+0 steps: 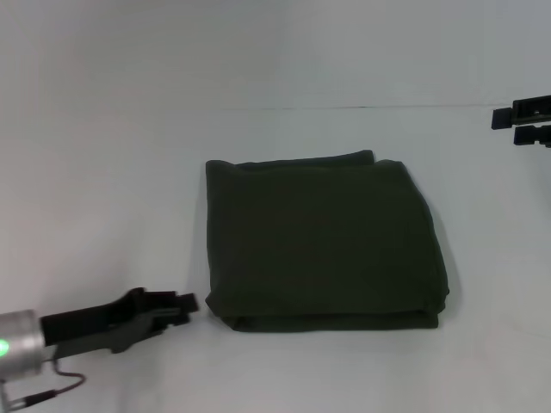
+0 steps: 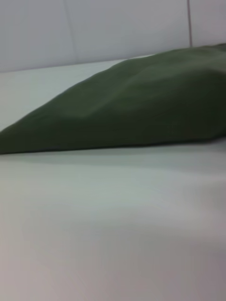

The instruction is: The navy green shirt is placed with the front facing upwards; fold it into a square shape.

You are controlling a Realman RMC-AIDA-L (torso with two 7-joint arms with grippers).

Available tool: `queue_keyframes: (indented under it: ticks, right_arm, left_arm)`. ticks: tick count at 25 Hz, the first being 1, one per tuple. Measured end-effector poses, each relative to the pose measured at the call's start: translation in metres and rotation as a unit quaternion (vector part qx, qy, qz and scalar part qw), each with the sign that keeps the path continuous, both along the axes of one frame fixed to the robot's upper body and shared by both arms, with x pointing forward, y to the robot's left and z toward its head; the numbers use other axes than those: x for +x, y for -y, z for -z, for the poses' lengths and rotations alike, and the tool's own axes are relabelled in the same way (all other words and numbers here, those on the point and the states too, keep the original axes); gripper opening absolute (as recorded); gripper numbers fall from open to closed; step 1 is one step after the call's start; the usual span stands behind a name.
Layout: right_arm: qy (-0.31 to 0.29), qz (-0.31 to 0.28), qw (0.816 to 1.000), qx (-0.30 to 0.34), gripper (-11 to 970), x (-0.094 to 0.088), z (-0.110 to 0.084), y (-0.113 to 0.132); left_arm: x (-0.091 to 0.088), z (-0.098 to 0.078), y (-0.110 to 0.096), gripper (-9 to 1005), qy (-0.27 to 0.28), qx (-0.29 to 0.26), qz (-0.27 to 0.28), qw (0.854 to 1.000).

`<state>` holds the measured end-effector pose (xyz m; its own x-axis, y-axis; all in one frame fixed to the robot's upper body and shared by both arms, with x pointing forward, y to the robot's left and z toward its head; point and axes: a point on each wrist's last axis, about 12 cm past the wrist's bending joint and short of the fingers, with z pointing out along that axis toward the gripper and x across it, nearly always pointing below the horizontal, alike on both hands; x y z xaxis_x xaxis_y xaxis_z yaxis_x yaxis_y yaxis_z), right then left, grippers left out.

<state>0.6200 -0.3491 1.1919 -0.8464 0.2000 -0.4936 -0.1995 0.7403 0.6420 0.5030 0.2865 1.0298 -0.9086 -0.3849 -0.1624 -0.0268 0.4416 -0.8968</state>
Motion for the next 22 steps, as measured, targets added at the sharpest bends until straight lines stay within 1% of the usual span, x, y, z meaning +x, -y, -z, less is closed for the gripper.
queue_keyframes:
  ticks: [2,3,4,6,7,9,10,11,14,15,17,18,19,22]
  right_arm:
    - [0.002,0.000,1.000,-0.001,629,-0.001,0.001,0.001]
    - [0.003,-0.001,1.000,-0.003,629,-0.001,0.002,0.002]
    - [0.005,-0.005,1.000,-0.005,631,-0.002,0.003,0.002]
    - [0.013,-0.026,0.999,-0.014,634,-0.003,0.005,0.000]
    - [0.018,-0.043,0.999,-0.021,633,-0.005,0.007,-0.002]
    - [0.032,-0.090,0.994,-0.044,630,-0.006,0.010,-0.009]
    - [0.039,-0.117,0.991,-0.054,629,-0.008,0.011,-0.015]
    - [0.048,-0.138,0.987,-0.062,627,-0.009,0.014,-0.019]
    - [0.086,-0.196,0.974,-0.078,624,-0.013,0.026,-0.041]
    - [0.097,-0.210,0.970,-0.080,623,-0.014,0.030,-0.047]
    - [0.126,-0.238,0.960,-0.083,621,-0.018,0.039,-0.063]
    - [0.136,-0.253,0.954,-0.083,621,-0.020,0.043,-0.069]
    - [0.147,-0.270,0.948,-0.086,620,-0.022,0.047,-0.076]
    - [0.158,-0.310,0.934,-0.084,618,-0.033,0.062,-0.090]
  left_arm:
    - [-0.005,-0.003,-0.014,142,0.004,0.006,-0.012,1.000]
    - [-0.007,-0.006,-0.024,144,0.014,0.009,-0.019,1.000]
    - [-0.008,-0.009,-0.028,182,0.025,0.011,-0.017,0.999]
    - [-0.007,-0.021,-0.035,257,0.067,0.020,0.009,0.998]
    - [-0.005,-0.029,-0.036,295,0.097,0.026,0.037,0.994]
    - [0.001,-0.042,-0.036,370,0.141,0.034,0.082,0.986]
    - [0.006,-0.050,-0.035,486,0.162,0.041,0.105,0.980]
    - [0.010,-0.054,-0.036,602,0.169,0.047,0.113,0.978]
    - [0.031,-0.073,-0.035,707,0.193,0.076,0.142,0.968]
    - [0.036,-0.077,-0.035,741,0.198,0.083,0.148,0.965]
    - [0.046,-0.086,-0.032,811,0.216,0.101,0.174,0.955]
    - [0.050,-0.090,-0.031,824,0.223,0.110,0.188,0.950]
    - [0.055,-0.093,-0.028,837,0.235,0.123,0.209,0.941]
    - [0.063,-0.099,-0.021,875,0.254,0.148,0.249,0.923]
